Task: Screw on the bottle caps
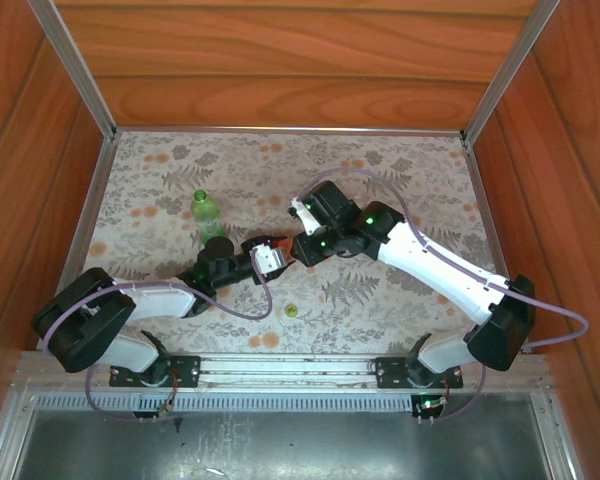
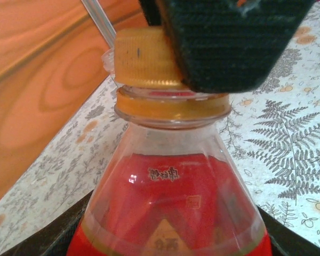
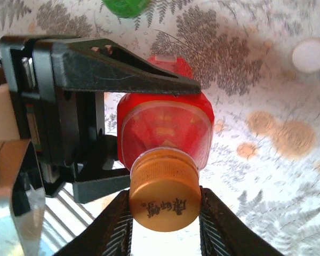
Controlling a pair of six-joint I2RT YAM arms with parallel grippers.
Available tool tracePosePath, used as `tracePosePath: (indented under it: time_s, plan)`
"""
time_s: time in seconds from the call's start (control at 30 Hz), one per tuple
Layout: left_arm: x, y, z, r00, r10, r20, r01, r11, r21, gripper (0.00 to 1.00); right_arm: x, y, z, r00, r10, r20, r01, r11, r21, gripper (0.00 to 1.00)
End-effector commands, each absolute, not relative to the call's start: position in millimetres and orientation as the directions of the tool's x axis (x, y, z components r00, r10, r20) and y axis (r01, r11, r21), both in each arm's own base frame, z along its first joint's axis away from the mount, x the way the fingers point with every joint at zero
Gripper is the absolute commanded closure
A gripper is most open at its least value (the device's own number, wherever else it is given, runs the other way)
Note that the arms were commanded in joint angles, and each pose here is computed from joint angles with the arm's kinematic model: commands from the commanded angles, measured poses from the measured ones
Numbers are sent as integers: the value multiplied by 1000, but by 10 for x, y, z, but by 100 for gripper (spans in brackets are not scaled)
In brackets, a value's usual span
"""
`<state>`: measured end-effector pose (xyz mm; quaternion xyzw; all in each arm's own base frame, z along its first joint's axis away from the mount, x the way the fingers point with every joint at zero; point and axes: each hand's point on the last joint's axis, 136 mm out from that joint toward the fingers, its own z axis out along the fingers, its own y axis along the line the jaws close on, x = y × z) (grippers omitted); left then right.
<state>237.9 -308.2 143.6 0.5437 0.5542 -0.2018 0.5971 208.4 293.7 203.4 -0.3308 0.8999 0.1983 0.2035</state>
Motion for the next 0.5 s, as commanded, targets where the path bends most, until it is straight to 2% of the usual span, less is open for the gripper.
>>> tracePosePath:
  time_s: [0.0,0.1,0.2,0.33,0.47]
  plan:
    - [2226,-3069,1173,256,404,-878,887,263,380,42,2108,2834,2237,-427,-668,-609,-851,525,21,53]
    - [2224,-3074,1177,258,402,-878,887,261,380,42,1958,2842,2284,-57,-766,-640,-959,219,-177,46]
    - [2229,-3070,1173,259,405,-877,886,262,382,42,1893,2849,2343,255,-767,-589,-930,-27,-367,44]
    - [2227,-3064,1162,258,408,-876,886,262,383,42,1952,2839,2348,427,-782,-454,-866,-209,-454,43]
    - [2222,-3067,1159,258,407,-876,887,260,382,42,2006,2906,2307,500,-765,-406,-828,-285,-482,44]
